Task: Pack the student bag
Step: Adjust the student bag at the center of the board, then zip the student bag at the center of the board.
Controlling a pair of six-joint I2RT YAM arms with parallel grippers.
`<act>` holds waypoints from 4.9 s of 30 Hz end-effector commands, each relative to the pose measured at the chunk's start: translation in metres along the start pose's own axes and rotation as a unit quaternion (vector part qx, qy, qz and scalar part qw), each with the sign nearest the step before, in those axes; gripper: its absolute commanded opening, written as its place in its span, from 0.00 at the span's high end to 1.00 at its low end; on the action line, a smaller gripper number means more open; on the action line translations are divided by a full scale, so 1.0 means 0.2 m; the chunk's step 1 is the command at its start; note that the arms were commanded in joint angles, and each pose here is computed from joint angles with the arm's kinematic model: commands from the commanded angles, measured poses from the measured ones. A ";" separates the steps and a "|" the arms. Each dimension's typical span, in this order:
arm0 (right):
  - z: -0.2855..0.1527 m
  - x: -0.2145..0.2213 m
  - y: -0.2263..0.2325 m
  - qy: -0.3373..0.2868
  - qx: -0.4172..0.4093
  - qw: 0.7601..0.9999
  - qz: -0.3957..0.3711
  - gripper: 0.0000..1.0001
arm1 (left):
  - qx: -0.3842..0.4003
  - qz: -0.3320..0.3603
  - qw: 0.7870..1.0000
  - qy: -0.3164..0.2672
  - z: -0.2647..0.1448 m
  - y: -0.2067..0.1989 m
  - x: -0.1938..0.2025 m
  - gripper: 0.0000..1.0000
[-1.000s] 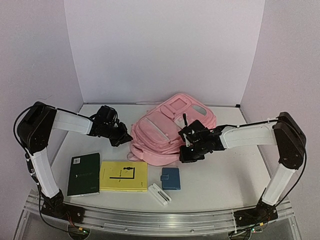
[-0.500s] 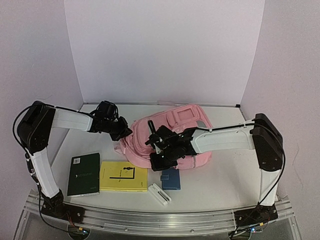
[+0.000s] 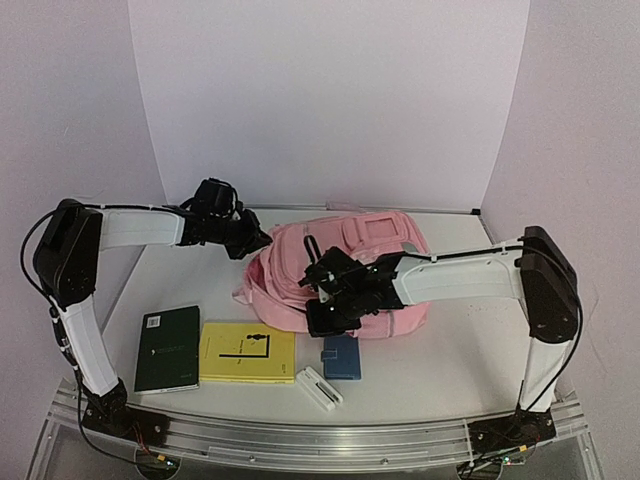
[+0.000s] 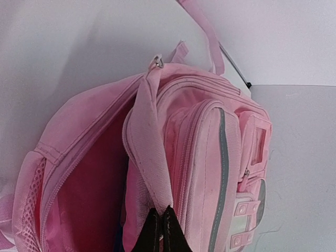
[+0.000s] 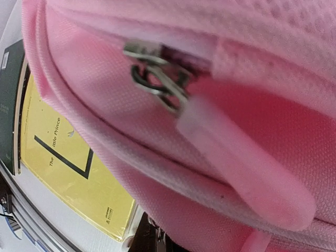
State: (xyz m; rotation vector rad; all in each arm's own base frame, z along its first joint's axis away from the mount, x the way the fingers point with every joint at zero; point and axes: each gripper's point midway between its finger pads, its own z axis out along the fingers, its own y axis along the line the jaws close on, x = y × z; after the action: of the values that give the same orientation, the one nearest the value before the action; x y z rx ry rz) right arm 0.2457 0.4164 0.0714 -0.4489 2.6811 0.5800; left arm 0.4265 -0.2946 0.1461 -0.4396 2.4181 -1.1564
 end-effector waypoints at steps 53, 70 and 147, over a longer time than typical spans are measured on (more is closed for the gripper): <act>-0.88 -0.42 -1.13 -0.169 0.256 0.942 0.140 0.02 | -0.059 0.184 0.979 0.057 -0.34 -0.02 0.58 0.18; -0.64 -0.36 -1.17 -0.141 0.215 0.952 0.168 0.17 | -0.163 0.236 0.946 0.151 0.03 0.13 1.14 0.44; -0.99 -0.38 -0.12 -0.282 0.008 0.945 -0.166 0.16 | 0.055 0.273 0.945 0.170 -0.35 -0.13 0.87 1.00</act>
State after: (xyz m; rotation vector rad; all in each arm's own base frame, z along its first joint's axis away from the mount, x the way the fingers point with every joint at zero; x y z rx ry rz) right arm 0.2874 0.2841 0.2727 -0.5193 2.0907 0.5294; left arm 0.2404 -0.3229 0.1152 0.4051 2.6668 -0.9873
